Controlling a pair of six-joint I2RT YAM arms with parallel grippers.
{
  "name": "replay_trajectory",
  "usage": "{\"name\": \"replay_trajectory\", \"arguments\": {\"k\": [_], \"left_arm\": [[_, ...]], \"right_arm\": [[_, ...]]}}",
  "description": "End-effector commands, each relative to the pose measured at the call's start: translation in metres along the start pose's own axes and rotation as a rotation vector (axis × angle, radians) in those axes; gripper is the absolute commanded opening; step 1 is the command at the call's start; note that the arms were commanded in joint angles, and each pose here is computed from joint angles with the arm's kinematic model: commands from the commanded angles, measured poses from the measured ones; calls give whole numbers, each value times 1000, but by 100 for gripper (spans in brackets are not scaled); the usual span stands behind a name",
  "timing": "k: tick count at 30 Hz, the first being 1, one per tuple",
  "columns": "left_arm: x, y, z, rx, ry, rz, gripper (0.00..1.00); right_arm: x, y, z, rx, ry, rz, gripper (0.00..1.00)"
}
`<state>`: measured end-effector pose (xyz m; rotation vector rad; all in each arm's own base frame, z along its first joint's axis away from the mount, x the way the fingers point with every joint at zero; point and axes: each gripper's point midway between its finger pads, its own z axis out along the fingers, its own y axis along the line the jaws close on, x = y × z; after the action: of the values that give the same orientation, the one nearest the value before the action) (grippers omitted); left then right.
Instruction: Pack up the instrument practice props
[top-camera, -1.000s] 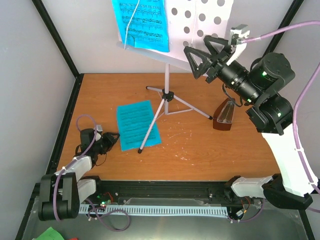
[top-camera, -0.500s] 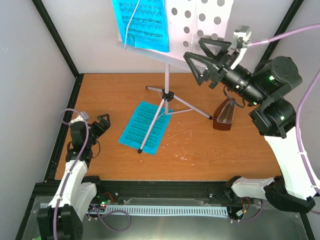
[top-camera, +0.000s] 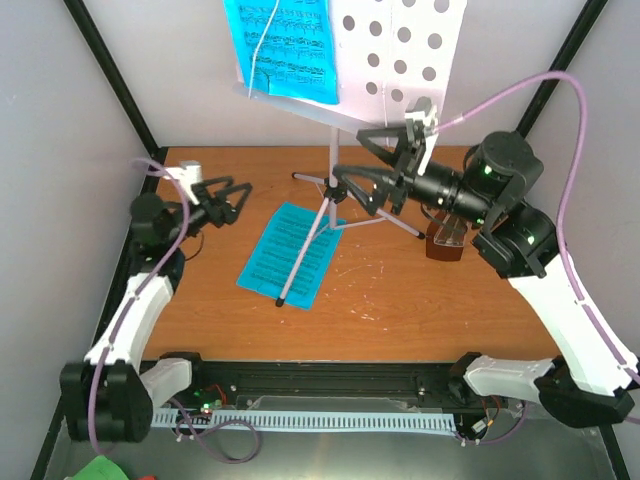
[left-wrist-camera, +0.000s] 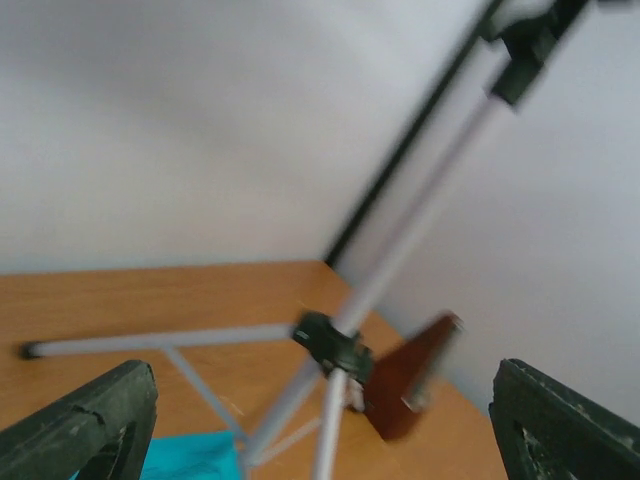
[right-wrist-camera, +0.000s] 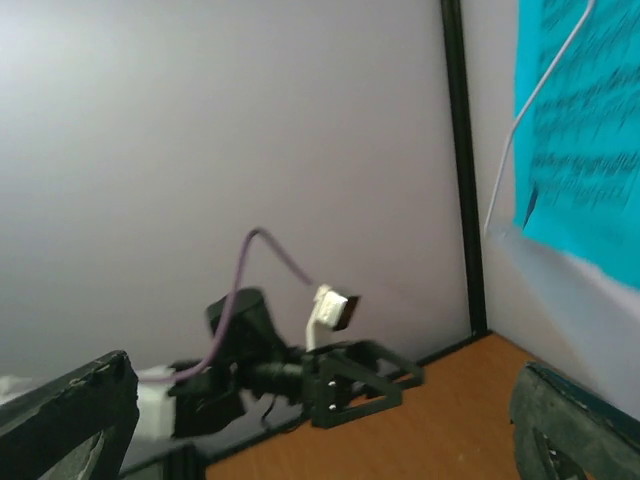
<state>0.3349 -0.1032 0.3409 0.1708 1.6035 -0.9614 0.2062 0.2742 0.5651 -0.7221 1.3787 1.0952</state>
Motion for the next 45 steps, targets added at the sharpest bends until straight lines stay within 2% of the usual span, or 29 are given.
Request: {"name": "replay_trajectory", "arguments": {"k": [1, 5, 8, 16, 19, 23, 27, 35, 41, 45], "left_arm": [[27, -61, 32, 364, 54, 108, 91], [49, -92, 72, 562, 135, 157, 91], [51, -105, 89, 680, 136, 180, 91], [56, -95, 144, 741, 109, 221, 89], [61, -99, 164, 781, 119, 231, 83], [75, -111, 188, 842, 136, 250, 76], [89, -104, 207, 849, 161, 234, 65], [102, -95, 214, 836, 191, 239, 25], [100, -90, 214, 761, 187, 279, 10], [89, -82, 212, 626, 146, 344, 0]], "right_arm": [[22, 27, -23, -112, 10, -61, 100], [53, 25, -44, -82, 22, -62, 100], [91, 15, -55, -45, 43, -18, 100], [215, -32, -78, 154, 200, 144, 100], [242, -40, -83, 187, 228, 196, 100], [258, -49, -86, 225, 209, 225, 100], [259, -53, -84, 236, 202, 215, 100], [275, -57, -78, 233, 247, 219, 100], [278, -58, -76, 224, 242, 227, 100], [278, -58, -78, 231, 236, 225, 100]]}}
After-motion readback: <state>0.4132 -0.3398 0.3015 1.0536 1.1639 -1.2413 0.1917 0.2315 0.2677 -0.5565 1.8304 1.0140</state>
